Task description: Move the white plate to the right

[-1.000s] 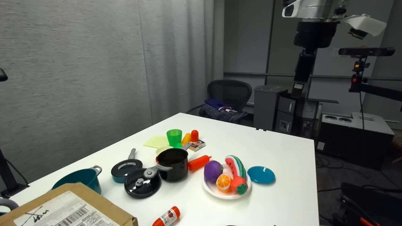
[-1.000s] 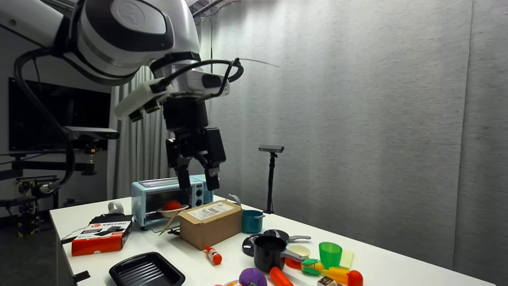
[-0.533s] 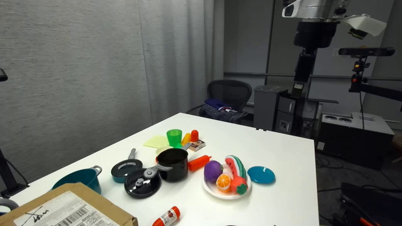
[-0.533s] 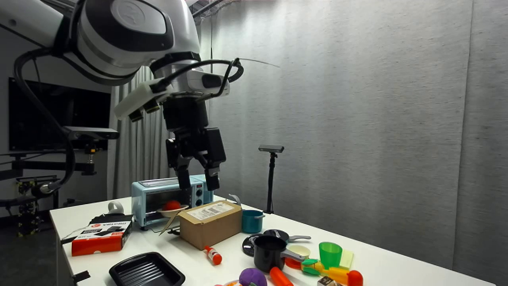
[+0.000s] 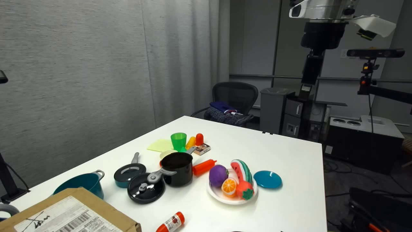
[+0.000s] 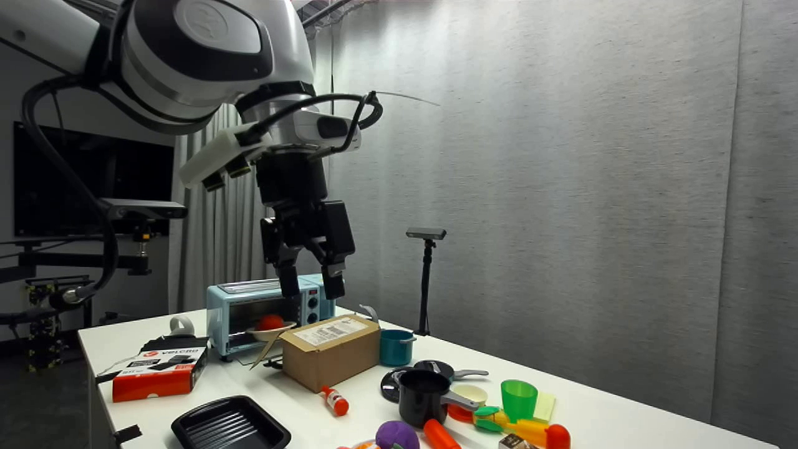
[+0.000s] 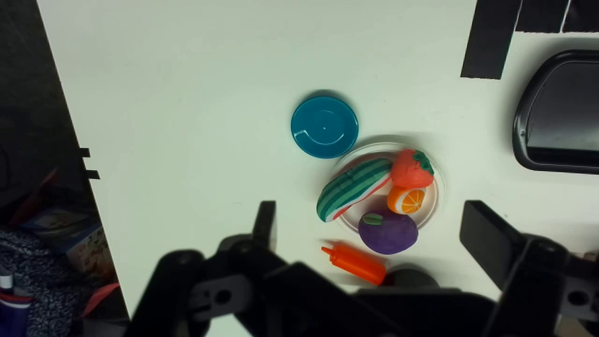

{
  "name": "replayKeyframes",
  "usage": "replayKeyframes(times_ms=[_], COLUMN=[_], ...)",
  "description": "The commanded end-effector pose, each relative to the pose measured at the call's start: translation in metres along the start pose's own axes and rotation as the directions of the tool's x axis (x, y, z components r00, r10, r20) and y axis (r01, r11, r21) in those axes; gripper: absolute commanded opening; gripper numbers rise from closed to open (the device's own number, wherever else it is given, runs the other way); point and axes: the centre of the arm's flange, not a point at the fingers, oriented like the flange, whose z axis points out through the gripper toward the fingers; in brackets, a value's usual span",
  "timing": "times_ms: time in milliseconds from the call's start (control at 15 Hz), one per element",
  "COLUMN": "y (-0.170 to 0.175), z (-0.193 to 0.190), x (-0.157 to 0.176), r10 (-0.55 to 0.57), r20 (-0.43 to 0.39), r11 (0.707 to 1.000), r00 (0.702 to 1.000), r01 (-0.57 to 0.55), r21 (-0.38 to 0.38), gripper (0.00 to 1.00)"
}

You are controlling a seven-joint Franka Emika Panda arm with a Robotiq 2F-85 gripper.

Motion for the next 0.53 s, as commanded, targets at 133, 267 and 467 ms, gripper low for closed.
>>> replayKeyframes(times_ms=[133, 267, 467], y=[0.0, -0.008, -0.031], z=[0.0, 0.011, 0.05], x=[0.0, 0.003, 0.022], r10=[0.0, 0.006, -0.005], r20=[0.0, -0.001, 0.023], r11=[1.0, 1.0, 0.998], r00=[1.0, 1.0, 1.0], r01=[0.0, -0.006, 0.003], r21=[0.0, 0.016, 0.069], gripper=[1.0, 1.0, 1.0])
